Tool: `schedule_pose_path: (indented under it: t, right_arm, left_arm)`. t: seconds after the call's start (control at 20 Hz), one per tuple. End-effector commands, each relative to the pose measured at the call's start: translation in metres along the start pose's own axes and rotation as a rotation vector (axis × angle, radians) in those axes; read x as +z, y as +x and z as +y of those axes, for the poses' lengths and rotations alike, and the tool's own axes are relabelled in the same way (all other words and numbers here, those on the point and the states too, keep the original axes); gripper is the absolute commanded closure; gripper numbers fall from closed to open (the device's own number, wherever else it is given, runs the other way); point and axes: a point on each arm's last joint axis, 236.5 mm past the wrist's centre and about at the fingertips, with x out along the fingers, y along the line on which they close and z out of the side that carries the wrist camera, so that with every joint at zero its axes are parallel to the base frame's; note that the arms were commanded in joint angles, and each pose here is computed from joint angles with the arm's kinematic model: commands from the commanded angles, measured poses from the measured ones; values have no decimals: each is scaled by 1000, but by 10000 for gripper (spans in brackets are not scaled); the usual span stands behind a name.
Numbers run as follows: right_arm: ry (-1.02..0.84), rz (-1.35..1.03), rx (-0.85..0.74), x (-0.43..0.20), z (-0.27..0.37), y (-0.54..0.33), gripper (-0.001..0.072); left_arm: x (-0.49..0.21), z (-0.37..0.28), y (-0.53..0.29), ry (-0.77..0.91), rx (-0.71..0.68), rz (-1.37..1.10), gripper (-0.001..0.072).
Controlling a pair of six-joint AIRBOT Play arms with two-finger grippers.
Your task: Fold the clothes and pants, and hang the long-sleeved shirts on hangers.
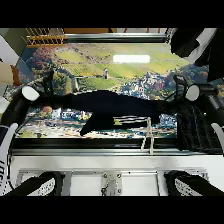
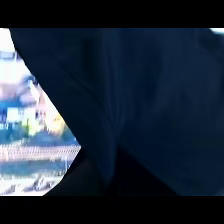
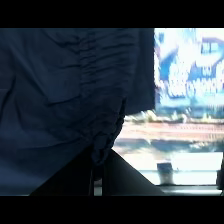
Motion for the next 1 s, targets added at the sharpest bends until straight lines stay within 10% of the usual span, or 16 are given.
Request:
schedule_pose_path:
  t: [0.0, 0.5, 0.55, 0.6, 0.65, 0.95]
  right_arm:
    - [6, -11, -25, -19, -18, 41, 698]
    - [33, -95, 11, -13, -17, 65, 686]
    - [43, -96, 23, -13, -15, 65, 623]
    - [51, -101, 34, -12, -12, 64, 390]
    - [57, -102, 44, -12, -10, 62, 157]
    - [38, -166, 49, 10, -29, -16, 115]
  left_arm:
    - [-67, 32, 38, -38, 56, 64, 702]
    - [-115, 38, 69, -8, 85, 104, 700]
    - [-120, 37, 68, -8, 83, 129, 501]
    - [-124, 36, 68, -11, 78, 145, 249]
    - [-128, 33, 66, -22, 67, 162, 205]
    - [-107, 15, 0, -17, -2, 34, 206]
